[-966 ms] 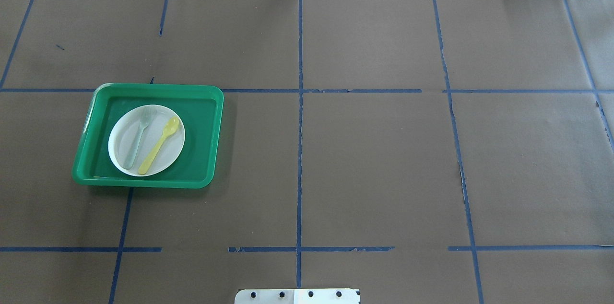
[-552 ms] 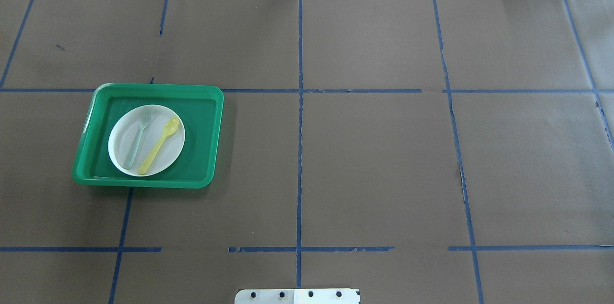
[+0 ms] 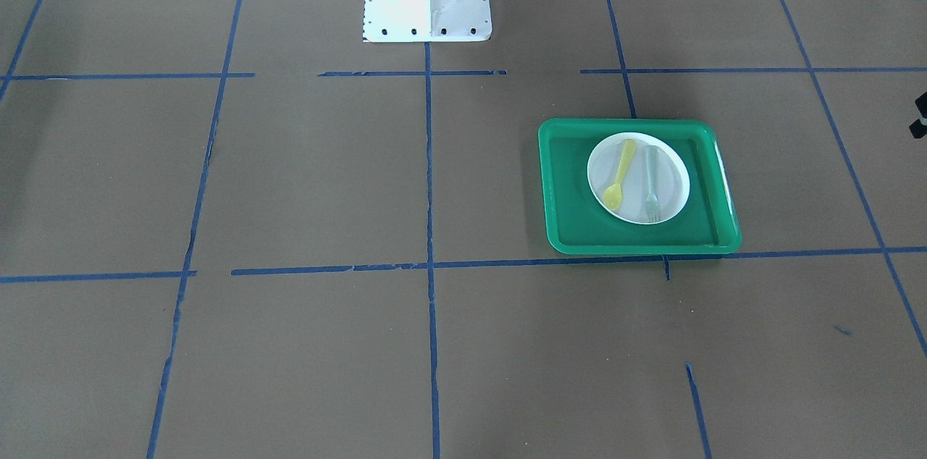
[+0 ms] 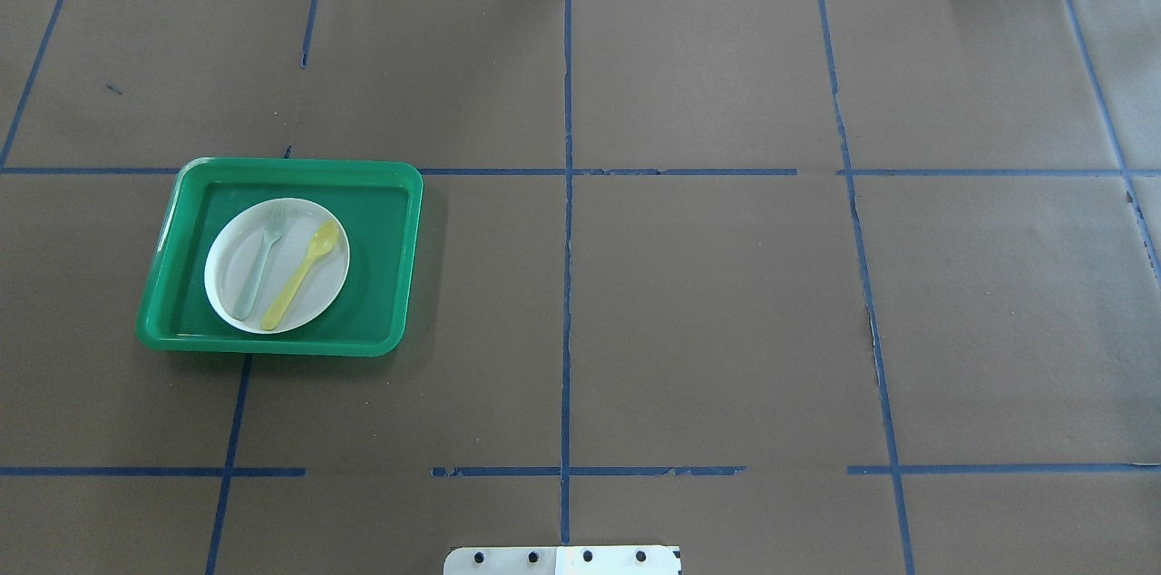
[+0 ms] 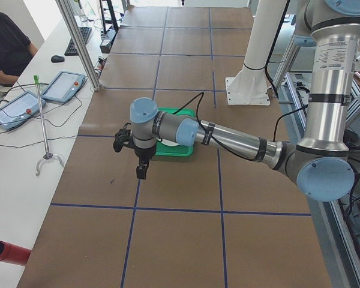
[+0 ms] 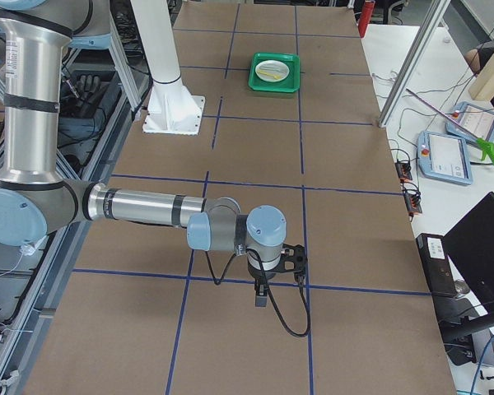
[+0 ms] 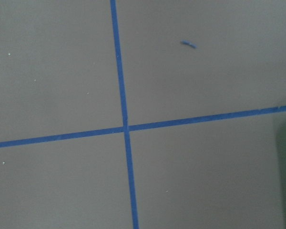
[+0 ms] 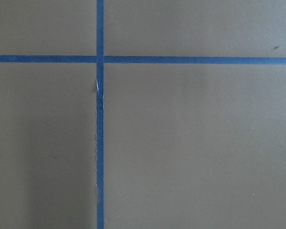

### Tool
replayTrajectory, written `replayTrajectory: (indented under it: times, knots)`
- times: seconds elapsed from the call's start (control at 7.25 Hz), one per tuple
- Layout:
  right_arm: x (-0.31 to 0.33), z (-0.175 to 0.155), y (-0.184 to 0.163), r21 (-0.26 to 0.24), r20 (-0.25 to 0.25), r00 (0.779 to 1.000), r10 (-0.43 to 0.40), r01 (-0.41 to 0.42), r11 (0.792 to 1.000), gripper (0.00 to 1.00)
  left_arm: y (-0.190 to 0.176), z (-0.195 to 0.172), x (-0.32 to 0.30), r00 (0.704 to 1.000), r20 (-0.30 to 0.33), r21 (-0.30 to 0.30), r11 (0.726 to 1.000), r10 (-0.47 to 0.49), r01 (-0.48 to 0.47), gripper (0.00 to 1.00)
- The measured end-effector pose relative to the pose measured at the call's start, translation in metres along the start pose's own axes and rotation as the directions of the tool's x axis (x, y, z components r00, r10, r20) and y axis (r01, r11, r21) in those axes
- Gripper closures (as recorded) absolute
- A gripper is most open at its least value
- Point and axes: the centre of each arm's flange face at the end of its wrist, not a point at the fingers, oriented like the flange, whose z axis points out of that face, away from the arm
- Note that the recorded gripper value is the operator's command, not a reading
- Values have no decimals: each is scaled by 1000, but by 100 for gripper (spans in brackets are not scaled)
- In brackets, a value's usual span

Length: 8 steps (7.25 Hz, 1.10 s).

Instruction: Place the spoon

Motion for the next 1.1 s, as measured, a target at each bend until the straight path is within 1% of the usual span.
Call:
replayTrajectory:
  times: [0.28,0.55,0.83,1.1]
  knots:
    - [0,0,0,0,0,1000,0,0,1000,0,-7,11,102,997,-29,-4,998,-67,67,0]
    - [0,0,0,0,0,1000,0,0,1000,0,-12,39,179,993,-33,-31,993,-113,112,0]
    - [0,0,0,0,0,1000,0,0,1000,0,-13,78,236,991,-15,-63,989,-133,132,0]
    - [0,0,0,0,0,1000,0,0,1000,0,-9,114,264,994,-18,-80,991,-112,111,2]
